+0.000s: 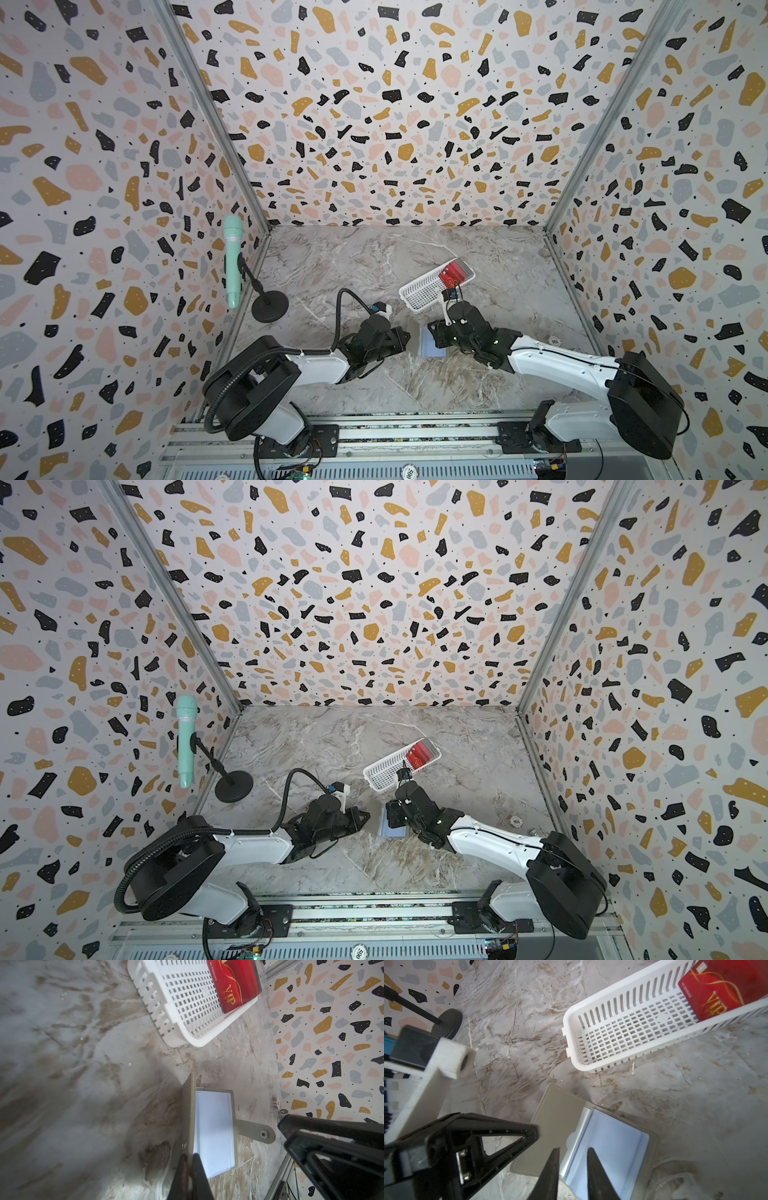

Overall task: Insert credit cards into a card holder
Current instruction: Open the card holder at the center of the table.

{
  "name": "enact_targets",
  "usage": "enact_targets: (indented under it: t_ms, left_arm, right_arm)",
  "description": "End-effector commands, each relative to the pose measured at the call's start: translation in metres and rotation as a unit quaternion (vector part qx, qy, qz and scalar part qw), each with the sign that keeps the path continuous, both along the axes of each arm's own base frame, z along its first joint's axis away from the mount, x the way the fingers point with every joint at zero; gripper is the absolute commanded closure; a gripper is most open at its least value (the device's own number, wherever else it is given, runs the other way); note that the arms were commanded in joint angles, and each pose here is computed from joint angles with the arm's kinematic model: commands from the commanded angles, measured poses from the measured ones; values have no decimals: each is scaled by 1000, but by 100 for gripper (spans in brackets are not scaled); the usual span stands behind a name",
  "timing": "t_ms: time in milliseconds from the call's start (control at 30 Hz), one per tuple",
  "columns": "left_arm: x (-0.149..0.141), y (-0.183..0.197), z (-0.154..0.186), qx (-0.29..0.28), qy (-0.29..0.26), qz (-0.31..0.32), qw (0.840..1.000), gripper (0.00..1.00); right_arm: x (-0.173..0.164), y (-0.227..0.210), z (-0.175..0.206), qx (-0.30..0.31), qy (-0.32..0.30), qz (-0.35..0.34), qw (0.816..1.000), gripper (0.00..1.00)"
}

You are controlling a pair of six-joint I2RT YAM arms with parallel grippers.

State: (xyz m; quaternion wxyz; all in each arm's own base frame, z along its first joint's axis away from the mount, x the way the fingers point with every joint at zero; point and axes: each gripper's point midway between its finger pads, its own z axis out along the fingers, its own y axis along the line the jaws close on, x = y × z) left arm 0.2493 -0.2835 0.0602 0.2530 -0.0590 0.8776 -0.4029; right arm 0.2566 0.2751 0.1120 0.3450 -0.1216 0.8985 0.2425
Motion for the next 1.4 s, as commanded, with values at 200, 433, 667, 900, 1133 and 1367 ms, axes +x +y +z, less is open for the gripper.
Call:
enact_targets:
  t_ms: [200, 433, 667, 900, 1133, 1367]
  left_arm:
    - [-6, 9, 7, -54, 7, 35, 998, 96]
    - [-11, 6, 8, -64, 8, 45, 997, 95]
    - [-17, 3, 3, -66, 19, 37, 997, 85]
    - [-7, 22, 9, 40, -6, 38, 998, 69]
    - [0, 24, 24, 50, -19, 29, 998, 77]
    - [0, 9, 28, 18, -21, 6, 1000, 85]
  right_arm:
    - [-4, 13, -30, -69, 38, 9, 997, 74]
    - [-12, 16, -60, -116, 73, 14, 990, 68]
    - [-15, 18, -78, -137, 83, 18, 987, 59]
    - [-18, 15, -90, -174, 85, 24, 981, 47]
    - [-21, 14, -98, -192, 87, 29, 977, 43]
    - [-22, 14, -98, -196, 83, 30, 977, 44]
